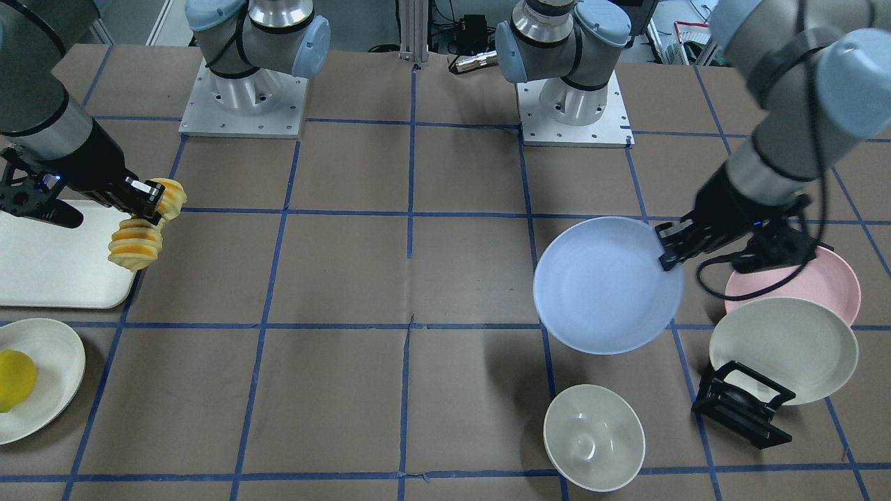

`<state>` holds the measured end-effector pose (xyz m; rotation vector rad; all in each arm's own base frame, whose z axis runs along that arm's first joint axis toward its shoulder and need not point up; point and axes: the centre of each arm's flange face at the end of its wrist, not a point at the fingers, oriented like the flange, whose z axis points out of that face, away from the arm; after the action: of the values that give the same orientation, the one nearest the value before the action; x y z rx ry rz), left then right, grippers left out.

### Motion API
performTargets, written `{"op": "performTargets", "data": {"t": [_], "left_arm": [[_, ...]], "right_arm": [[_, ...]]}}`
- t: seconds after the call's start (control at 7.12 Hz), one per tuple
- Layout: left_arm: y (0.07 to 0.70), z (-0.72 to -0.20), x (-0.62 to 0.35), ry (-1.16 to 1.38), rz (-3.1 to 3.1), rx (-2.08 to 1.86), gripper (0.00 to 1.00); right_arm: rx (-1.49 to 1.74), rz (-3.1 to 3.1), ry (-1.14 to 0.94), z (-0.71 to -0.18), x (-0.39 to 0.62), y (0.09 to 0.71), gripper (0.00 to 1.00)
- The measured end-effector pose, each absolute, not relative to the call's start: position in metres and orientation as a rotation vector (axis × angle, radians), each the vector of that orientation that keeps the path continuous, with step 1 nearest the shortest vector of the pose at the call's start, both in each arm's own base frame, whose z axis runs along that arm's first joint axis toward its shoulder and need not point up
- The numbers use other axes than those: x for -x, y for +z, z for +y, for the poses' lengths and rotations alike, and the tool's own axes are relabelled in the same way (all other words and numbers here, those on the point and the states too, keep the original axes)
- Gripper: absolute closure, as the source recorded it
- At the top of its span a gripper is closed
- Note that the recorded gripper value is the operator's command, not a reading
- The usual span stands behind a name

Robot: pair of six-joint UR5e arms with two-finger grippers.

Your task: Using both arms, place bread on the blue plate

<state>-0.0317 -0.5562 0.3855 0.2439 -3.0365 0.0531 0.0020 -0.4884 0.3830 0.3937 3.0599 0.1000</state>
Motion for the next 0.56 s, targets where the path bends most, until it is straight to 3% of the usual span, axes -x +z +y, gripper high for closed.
{"op": "performTargets", "data": {"t": [0.56], "left_arm": [[0.238, -0.566, 0.148, 0.173, -2.712, -0.022, 1.00]], "right_arm": [[-0.343, 3.041, 0.118, -0.489, -0.042, 0.386, 1.00]]}}
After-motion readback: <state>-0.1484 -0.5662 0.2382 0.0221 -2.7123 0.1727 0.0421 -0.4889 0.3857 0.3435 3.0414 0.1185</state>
